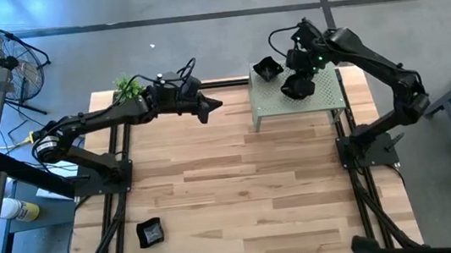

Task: Pick & Place Mini shaped plates
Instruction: Stack the leaf-shaped plate on top of the leaf-shaped plates on the shelf, then stack the distorted square plate on top of the distorted square plates on the shelf

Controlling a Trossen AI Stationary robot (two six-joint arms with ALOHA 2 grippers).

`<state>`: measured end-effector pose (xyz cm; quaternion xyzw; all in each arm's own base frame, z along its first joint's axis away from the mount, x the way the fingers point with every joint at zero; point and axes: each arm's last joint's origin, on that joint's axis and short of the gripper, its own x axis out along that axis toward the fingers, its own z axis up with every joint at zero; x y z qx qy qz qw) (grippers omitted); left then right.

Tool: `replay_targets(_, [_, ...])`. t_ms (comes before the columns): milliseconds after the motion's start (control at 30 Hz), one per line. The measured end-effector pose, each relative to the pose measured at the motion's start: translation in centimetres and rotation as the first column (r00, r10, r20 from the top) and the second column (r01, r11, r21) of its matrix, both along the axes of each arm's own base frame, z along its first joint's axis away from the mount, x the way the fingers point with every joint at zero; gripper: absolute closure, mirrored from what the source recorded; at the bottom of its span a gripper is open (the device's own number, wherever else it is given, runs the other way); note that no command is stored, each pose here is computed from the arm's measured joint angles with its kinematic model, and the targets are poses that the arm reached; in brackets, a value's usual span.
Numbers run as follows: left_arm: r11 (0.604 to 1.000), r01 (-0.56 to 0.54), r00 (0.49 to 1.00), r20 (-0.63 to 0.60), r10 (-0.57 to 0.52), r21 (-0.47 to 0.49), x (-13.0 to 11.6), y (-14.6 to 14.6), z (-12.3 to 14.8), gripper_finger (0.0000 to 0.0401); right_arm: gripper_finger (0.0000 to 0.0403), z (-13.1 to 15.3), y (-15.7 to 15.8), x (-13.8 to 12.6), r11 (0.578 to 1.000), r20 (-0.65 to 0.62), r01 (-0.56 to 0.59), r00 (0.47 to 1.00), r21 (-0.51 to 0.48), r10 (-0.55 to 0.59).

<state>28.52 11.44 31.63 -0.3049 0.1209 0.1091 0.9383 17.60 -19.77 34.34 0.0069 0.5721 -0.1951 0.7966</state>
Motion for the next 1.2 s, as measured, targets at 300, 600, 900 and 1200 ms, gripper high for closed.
replay_targets(300, [1.0, 0.005, 1.0, -0.019, -0.005, -0.01, -0.1, 0.0, -0.2, 0.0395, 0.0332, 0.2, 0.0, 0.0, 1.0, -0.002, 0.021, 1.0, -0.008, -0.021])
replay_targets(600, [0.99, 0.121, 0.978, -0.18, -0.107, 0.068, -1.7, -0.9, -0.7, 0.0395, 0.0338, 3.7, 2.7, -0.9, 0.993, 0.218, 0.119, 0.968, 0.018, -0.12])
replay_targets(900, [0.976, 0.217, 0.885, -0.415, -0.21, -0.03, -7.1, -4.5, 0.1, 0.04, 0.0383, 2.3, 9.5, -0.1, 0.995, 0.516, 0.065, 0.851, 0.071, -0.092])
replay_targets(1200, [0.938, 0.295, 0.622, -0.708, -0.335, -0.184, -12.4, -11.0, -0.8, 0.0401, 0.0395, -0.8, 12.9, 1.2, 0.995, 0.659, 0.028, 0.747, 0.101, -0.088])
